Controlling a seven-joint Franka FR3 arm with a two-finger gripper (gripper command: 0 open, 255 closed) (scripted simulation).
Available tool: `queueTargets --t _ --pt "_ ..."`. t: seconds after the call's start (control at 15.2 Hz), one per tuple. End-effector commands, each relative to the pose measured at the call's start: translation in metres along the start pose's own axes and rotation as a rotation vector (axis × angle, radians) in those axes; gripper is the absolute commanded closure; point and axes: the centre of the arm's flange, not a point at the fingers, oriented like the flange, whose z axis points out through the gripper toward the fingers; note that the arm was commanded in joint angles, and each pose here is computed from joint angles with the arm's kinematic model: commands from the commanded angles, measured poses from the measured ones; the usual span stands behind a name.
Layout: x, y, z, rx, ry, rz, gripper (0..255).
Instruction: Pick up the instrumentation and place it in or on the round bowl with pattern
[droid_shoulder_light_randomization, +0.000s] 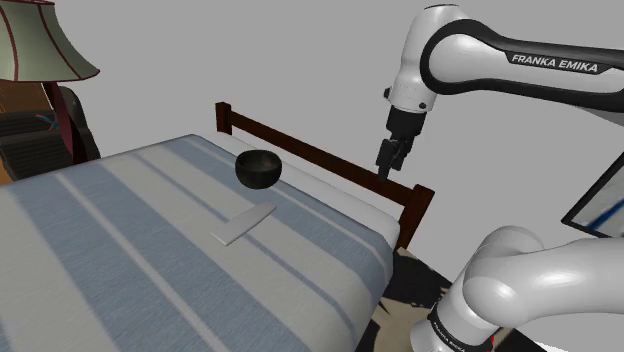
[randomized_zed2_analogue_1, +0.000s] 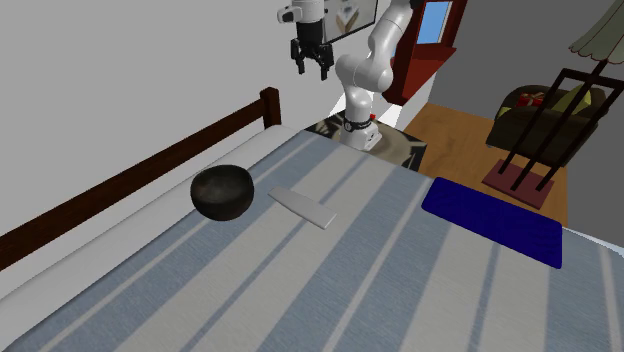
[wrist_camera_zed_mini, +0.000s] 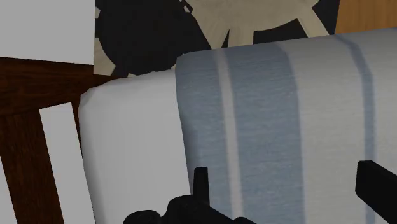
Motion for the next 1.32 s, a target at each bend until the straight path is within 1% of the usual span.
queueTargets --t 0.0,0.26,0.59,0.92,1.25 --pt "0.0 0.0 0.0 0.0 0.0 0.0 0" --pt "0.015 -0.044 0.023 0.002 0.008 0.183 0" --pt "0.046 -0.094 0.052 0.004 0.017 0.412 0" --pt "0.087 -0.136 0.08 0.006 0.027 0.641 0" --pt "0.137 -0.167 0.108 0.009 0.037 0.87 0"
